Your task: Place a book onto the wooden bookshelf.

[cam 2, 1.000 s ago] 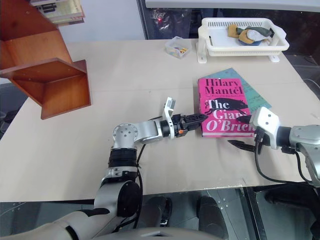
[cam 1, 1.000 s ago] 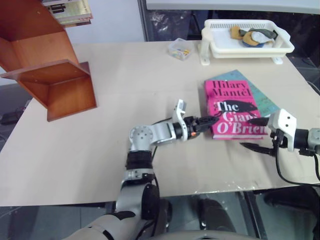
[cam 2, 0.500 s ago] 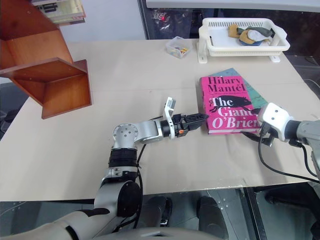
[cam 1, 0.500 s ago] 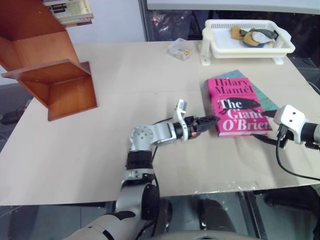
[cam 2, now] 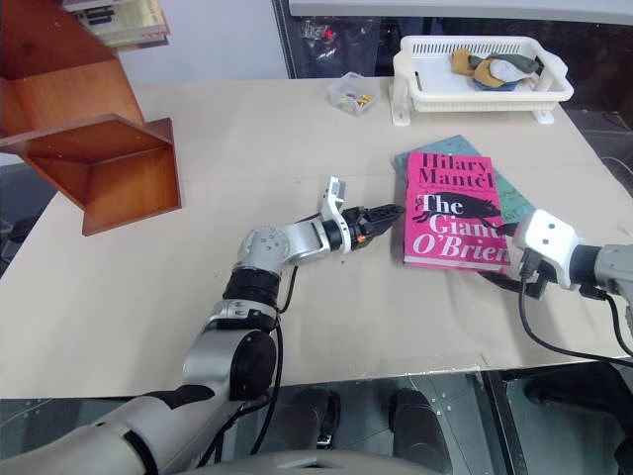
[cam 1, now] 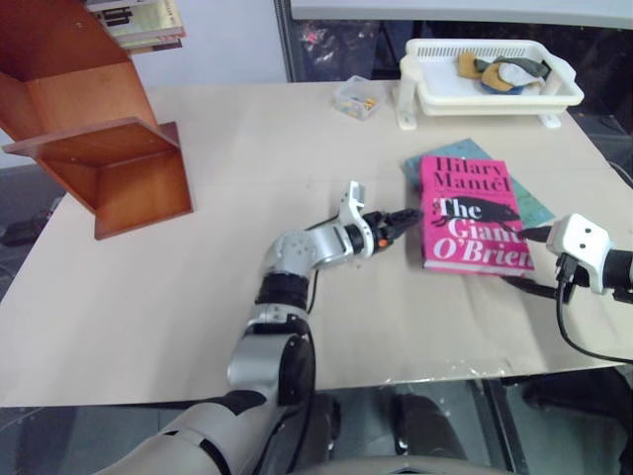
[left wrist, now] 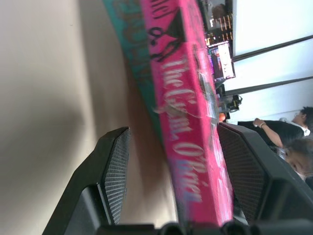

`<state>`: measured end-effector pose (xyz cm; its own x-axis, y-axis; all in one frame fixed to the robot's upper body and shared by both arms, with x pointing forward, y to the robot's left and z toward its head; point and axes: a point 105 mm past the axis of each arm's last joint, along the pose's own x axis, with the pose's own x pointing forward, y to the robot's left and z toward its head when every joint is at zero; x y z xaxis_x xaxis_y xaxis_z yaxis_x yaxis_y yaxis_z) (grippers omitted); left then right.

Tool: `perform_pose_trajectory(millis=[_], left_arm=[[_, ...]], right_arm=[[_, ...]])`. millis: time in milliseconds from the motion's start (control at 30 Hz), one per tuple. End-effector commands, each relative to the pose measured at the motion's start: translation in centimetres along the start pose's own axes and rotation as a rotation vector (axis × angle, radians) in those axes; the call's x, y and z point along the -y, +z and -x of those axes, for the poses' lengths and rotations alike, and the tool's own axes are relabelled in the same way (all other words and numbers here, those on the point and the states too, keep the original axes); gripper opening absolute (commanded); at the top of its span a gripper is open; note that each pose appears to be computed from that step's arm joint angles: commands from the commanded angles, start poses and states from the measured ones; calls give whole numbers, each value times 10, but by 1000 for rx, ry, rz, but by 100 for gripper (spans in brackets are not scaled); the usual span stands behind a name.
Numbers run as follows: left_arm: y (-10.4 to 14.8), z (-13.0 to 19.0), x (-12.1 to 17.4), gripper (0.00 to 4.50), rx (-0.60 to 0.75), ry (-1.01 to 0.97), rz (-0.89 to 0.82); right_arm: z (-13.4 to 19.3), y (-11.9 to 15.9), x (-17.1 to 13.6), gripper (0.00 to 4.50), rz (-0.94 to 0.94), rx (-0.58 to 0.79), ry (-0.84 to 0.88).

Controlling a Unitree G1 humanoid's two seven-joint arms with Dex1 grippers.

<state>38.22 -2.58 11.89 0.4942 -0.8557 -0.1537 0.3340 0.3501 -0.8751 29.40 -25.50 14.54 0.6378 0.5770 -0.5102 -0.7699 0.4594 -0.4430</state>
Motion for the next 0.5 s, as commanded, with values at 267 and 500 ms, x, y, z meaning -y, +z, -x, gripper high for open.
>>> perform_pose_trajectory(millis=[267, 500], left_arm=[[25, -23, 17, 314, 93, -66, 34], [32, -25, 14, 314, 115, -41, 12]], right_arm=[[11, 4, 1, 450, 23, 0, -27], [11, 3, 1, 450, 31, 4, -30]])
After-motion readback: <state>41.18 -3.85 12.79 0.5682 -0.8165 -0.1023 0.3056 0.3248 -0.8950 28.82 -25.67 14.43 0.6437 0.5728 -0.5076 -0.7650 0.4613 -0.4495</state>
